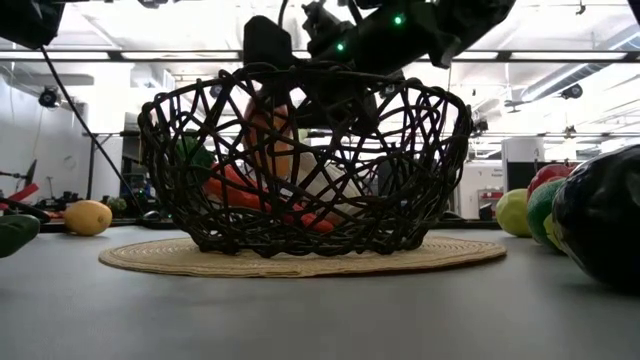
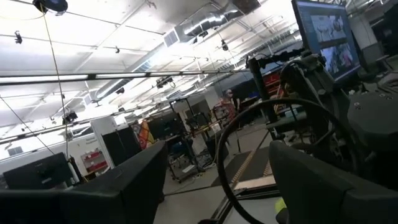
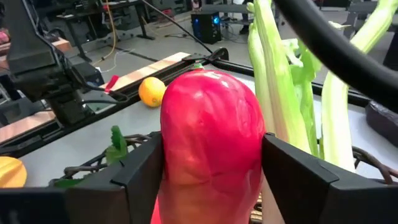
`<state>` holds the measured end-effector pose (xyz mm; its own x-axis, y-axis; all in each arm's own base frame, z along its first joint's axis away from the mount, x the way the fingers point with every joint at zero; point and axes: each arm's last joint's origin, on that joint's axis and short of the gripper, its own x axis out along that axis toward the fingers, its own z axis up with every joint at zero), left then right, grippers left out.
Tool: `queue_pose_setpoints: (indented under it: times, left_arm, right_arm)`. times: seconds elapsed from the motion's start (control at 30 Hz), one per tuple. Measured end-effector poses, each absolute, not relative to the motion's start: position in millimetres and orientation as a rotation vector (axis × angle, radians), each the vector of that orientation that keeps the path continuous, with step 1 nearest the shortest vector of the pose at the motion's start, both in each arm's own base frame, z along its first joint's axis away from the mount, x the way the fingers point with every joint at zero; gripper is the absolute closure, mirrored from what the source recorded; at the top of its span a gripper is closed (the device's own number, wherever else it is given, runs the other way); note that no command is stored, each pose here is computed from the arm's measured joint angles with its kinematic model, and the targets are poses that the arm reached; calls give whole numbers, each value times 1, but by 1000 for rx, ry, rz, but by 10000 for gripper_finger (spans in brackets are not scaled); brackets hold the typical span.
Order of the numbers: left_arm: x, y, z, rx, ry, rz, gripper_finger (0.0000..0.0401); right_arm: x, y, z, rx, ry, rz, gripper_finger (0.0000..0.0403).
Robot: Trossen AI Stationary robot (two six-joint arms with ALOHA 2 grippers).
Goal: Build produce basket
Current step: Put the mango into the wire basket, then put the eggplant into the wire basket
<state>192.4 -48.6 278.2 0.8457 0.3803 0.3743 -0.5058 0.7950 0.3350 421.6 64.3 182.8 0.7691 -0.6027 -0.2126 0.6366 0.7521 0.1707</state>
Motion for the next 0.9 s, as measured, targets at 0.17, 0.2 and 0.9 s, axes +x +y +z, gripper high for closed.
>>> queue_pose_setpoints:
  times: [0.17,0.2,0.9]
  left_arm:
    - [192,-48,278,440,-298,484,138]
    - [192,-48,278,440,-298,485,138]
    - [193,-49,278,436,-297,481,138]
  right_arm:
    - [422,64,181,236,154,-678,129]
    - [422,64,182,236,154,-679,126]
    - [396,67,234,117,254,-596,135]
